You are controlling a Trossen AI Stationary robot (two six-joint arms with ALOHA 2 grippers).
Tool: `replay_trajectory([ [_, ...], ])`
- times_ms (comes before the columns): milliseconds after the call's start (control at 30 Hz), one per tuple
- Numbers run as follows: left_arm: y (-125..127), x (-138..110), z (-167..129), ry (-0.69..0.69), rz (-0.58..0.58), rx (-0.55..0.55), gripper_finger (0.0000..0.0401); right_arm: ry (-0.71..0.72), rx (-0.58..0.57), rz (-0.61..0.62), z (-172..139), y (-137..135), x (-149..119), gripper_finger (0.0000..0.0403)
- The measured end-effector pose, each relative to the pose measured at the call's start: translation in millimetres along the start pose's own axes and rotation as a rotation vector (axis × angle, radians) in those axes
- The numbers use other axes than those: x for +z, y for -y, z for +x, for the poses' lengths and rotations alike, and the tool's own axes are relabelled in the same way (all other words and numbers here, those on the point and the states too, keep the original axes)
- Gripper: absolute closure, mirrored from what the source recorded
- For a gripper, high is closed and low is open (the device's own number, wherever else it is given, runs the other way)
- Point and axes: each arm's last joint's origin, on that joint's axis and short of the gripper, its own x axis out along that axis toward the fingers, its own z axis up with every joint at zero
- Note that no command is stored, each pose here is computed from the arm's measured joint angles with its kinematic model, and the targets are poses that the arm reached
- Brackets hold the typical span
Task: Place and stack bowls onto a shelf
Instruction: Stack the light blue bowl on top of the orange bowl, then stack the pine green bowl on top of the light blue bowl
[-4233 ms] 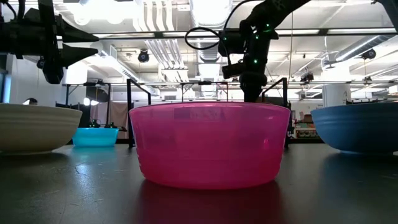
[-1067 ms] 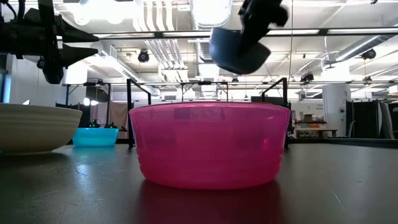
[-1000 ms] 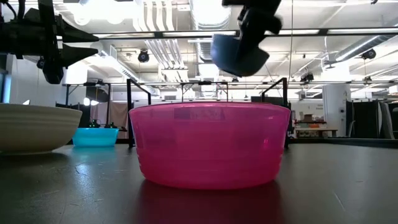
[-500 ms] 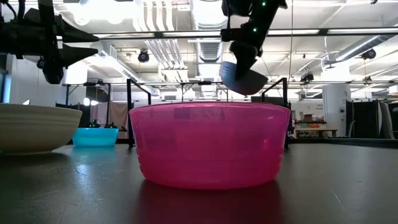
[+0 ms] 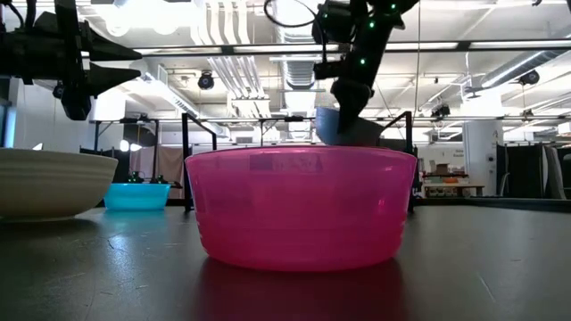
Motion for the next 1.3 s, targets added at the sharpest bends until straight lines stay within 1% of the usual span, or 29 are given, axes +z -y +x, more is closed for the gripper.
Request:
replay_trajectory([
  [167, -0.1, -0.1, 0.0, 0.0, 0.001, 0.0, 0.0265, -0.056, 0.004, -0.016, 8.2, -0.8, -3.5, 0.0394],
  [367, 0.0, 0.0, 0.0, 0.0, 0.0, 0.0, 0.0265, -0.061, -0.003, -0.003, 9.7, 4.6, -4.6, 0.0389],
  [467, 0.0, 0.0, 0.0, 0.0, 0.0, 0.0, 0.0265, -0.073, -0.003, 0.003, 10.6, 7.7, -6.2, 0.0372],
  [667, -0.1, -0.1, 0.0, 0.0, 0.0, 0.0, 0.0265, -0.141, 0.003, 0.011, 10.4, 10.1, -13.5, 0.0319],
  [733, 0.0, 0.0, 0.0, 0.0, 0.0, 0.0, 0.0265, -0.154, 0.004, 0.008, 7.5, 10.4, -15.3, 0.0304],
  [800, 0.0, -0.1, 0.0, 0.0, 0.0, 0.0, 0.0265, -0.163, 0.005, 0.014, 1.7, 11.0, -15.2, 0.0298],
  [1067, 0.0, -0.1, 0.0, 0.0, 0.0, 0.0, 0.0265, -0.119, 0.018, 0.088, -25.1, 12.7, -8.5, 0.0296],
  [1100, -0.1, -0.1, 0.0, 0.0, 0.0, 0.0, 0.0265, -0.105, 0.042, 0.107, -29.2, 11.4, -7.9, 0.0296],
  [1133, 0.0, 0.0, 0.0, 0.0, 0.0, 0.0, 0.0265, -0.091, 0.091, 0.13, -32.9, 8.9, -7.6, 0.0296],
  [1233, -0.1, -0.1, 0.0, 0.0, 0.001, 0.001, 0.0265, -0.07, 0.302, 0.195, -41.7, -2.7, -5.9, 0.0296],
  [1300, 0.0, 0.0, 0.0, 0.0, 0.0, 0.0, 0.0265, -0.075, 0.412, 0.213, -45.9, -13.8, -5.2, 0.0296],
])
